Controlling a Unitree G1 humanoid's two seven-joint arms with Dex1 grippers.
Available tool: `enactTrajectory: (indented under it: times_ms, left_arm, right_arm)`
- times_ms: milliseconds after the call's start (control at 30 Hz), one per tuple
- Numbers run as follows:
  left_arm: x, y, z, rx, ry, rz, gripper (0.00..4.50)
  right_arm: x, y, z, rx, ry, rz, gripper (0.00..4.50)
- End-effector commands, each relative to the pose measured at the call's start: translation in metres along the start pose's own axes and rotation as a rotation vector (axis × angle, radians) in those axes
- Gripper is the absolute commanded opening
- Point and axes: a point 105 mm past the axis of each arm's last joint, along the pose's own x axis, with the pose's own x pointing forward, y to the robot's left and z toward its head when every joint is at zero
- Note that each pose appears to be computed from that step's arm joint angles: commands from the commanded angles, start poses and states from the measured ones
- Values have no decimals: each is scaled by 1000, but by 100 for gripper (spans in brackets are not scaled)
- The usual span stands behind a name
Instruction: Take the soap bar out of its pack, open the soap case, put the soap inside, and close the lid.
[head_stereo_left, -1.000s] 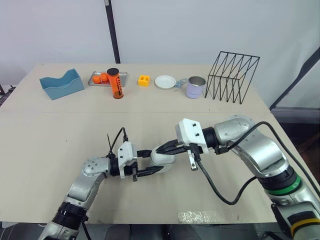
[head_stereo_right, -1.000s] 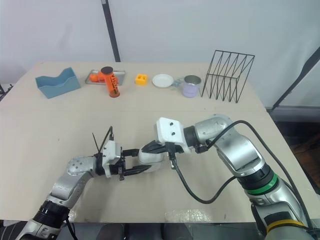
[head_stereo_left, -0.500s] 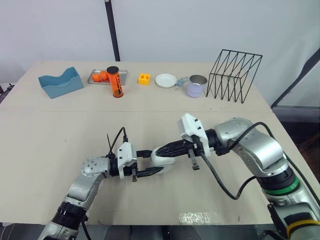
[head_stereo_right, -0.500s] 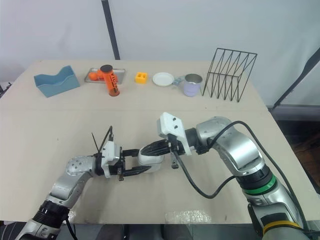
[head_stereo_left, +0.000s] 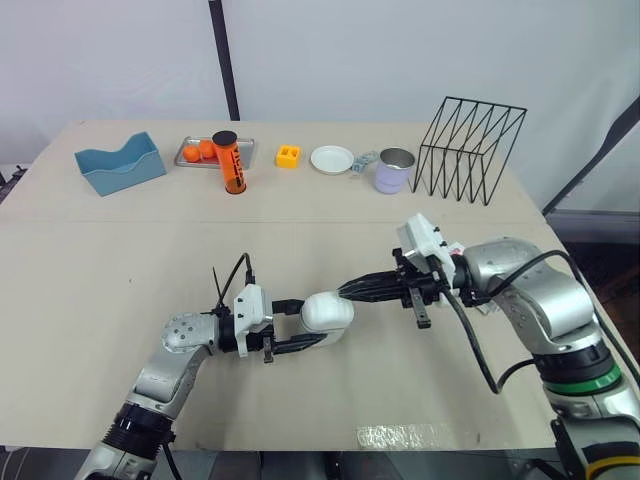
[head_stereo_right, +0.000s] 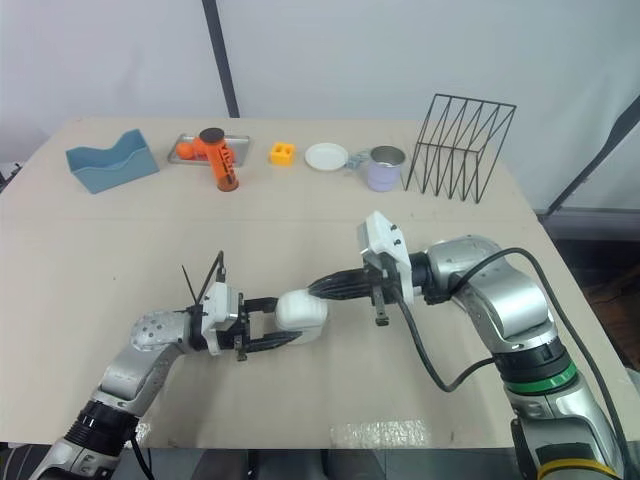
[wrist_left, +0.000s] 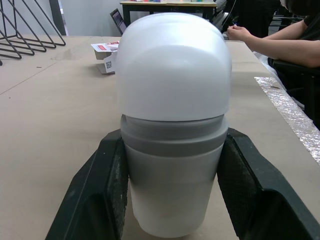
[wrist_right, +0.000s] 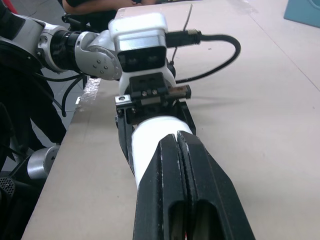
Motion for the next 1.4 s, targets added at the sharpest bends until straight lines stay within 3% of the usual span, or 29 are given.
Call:
enactTrajectory:
  times_ms: [33, 1400]
  left_arm:
    - [-6, 5, 3, 25, 8, 20, 201]
    - [-2, 6, 4, 28, 4, 17, 201]
  right_arm:
    - [-7, 7, -1, -25, 7, 31, 4]
    - [32, 8, -11, -69, 125, 59, 4]
